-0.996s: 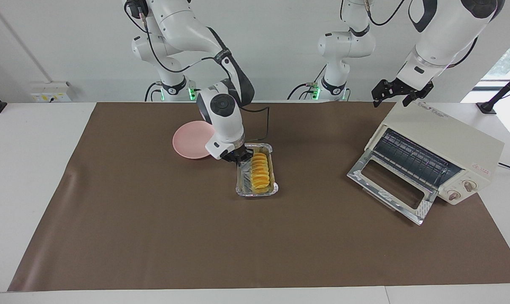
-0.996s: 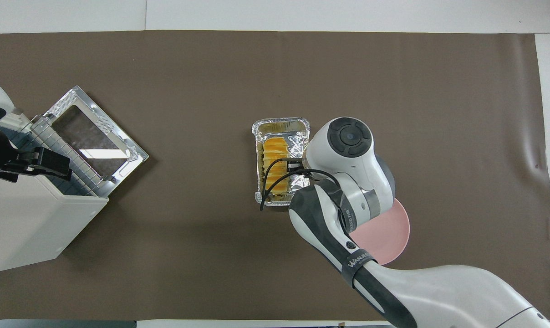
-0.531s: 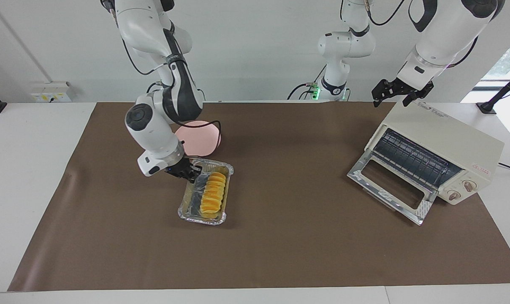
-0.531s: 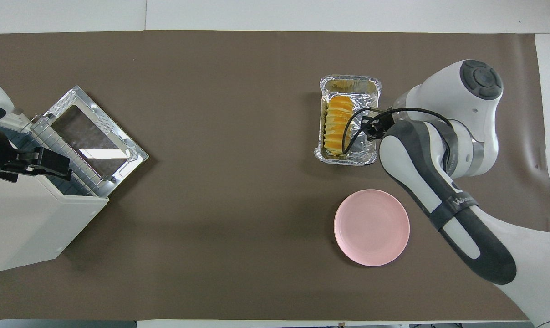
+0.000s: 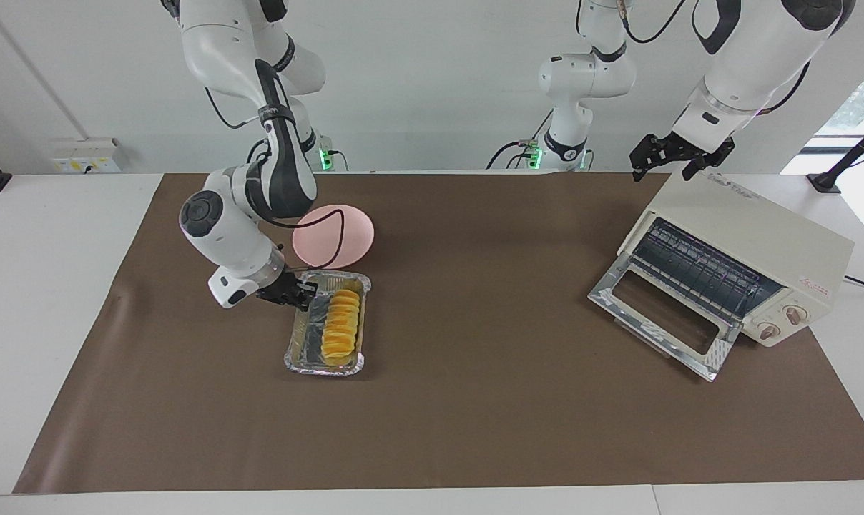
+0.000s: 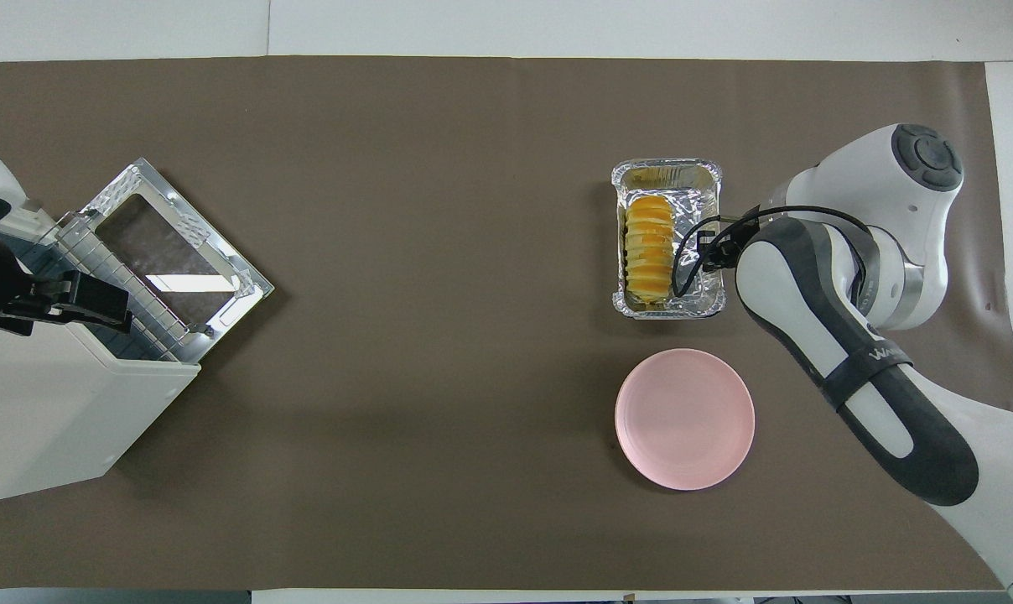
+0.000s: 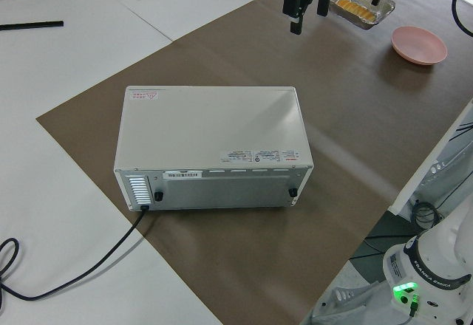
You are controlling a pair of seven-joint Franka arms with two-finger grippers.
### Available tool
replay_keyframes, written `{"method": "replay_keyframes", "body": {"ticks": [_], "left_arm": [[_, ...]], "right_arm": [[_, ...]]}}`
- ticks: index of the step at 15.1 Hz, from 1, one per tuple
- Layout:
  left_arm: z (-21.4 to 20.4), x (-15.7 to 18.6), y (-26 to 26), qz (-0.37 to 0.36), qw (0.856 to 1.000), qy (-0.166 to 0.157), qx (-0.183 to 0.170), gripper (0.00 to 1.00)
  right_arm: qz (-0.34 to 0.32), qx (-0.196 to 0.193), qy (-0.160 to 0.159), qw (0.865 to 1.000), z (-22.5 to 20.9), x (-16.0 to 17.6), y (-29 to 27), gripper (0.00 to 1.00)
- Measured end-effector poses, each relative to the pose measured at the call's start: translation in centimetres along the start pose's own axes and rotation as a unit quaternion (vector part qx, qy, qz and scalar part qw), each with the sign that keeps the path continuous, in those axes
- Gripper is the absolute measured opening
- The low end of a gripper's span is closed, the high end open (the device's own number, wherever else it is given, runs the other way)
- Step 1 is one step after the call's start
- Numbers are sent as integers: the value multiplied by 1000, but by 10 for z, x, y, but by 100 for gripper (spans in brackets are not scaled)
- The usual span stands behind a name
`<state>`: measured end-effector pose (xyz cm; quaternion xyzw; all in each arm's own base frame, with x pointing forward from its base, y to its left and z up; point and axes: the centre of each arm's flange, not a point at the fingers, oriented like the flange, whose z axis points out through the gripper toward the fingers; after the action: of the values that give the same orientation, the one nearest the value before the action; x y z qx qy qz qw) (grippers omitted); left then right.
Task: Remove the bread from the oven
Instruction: 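Lower the right gripper into the tray and grasp the bread slices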
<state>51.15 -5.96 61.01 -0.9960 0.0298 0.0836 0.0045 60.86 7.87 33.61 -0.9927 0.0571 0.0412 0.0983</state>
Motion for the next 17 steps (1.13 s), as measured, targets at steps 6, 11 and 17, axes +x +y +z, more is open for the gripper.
{"method": "replay_keyframes", "body": {"ticks": [6, 11, 17], "left_arm": [[0, 0, 0, 0, 1000, 0, 0, 100], [0, 0, 0, 0, 1000, 0, 0, 100], [0, 0, 0, 0, 1000, 0, 0, 100]], "right_arm": [[-33, -12, 19, 999, -41, -1, -5, 59], [-54, -17, 55, 997, -65, 1, -37, 100], [-34, -19, 40, 998, -12, 3, -64, 99]]}}
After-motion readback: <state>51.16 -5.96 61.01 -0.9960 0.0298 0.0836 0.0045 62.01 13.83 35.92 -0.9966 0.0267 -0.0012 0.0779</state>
